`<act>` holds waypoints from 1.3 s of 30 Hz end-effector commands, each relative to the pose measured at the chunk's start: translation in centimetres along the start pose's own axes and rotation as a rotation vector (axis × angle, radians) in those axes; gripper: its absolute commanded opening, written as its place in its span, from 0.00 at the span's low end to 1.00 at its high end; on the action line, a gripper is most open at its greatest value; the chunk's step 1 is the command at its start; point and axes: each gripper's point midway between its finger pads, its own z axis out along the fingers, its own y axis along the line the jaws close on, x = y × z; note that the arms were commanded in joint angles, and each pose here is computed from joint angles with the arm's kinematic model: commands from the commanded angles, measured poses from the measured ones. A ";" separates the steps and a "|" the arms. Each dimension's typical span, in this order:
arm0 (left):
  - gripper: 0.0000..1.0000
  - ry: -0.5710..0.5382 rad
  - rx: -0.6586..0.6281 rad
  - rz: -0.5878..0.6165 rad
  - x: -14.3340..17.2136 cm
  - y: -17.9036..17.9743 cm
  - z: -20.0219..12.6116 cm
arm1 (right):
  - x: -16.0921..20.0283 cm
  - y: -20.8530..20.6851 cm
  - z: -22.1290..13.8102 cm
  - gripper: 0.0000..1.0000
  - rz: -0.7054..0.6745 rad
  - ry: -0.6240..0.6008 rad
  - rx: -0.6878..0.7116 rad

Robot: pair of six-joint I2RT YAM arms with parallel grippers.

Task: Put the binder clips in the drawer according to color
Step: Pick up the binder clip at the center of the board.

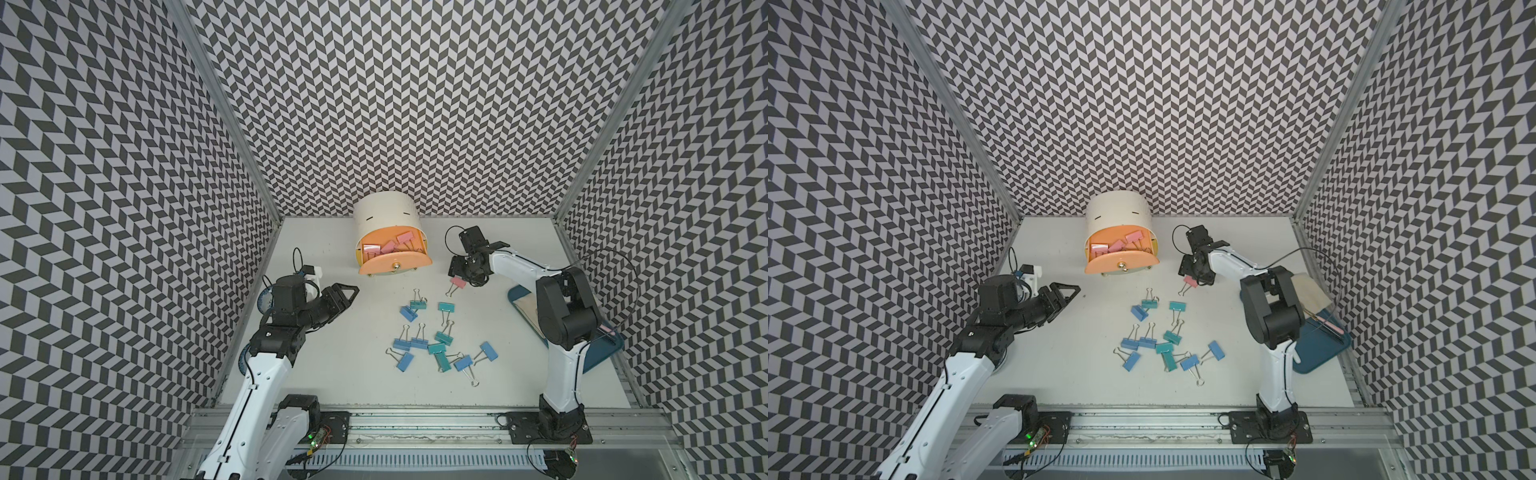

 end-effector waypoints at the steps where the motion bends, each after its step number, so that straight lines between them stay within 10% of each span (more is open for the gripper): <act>1: 0.64 -0.021 0.017 0.016 -0.6 -0.4 -0.1 | -0.4 0.3 0.2 0.75 0.001 -0.019 0.027; 39: 0.64 -0.039 0.002 0.013 -0.5 0.0 -0.7 | 1.4 -0.6 2.6 0.53 -0.053 0.019 0.117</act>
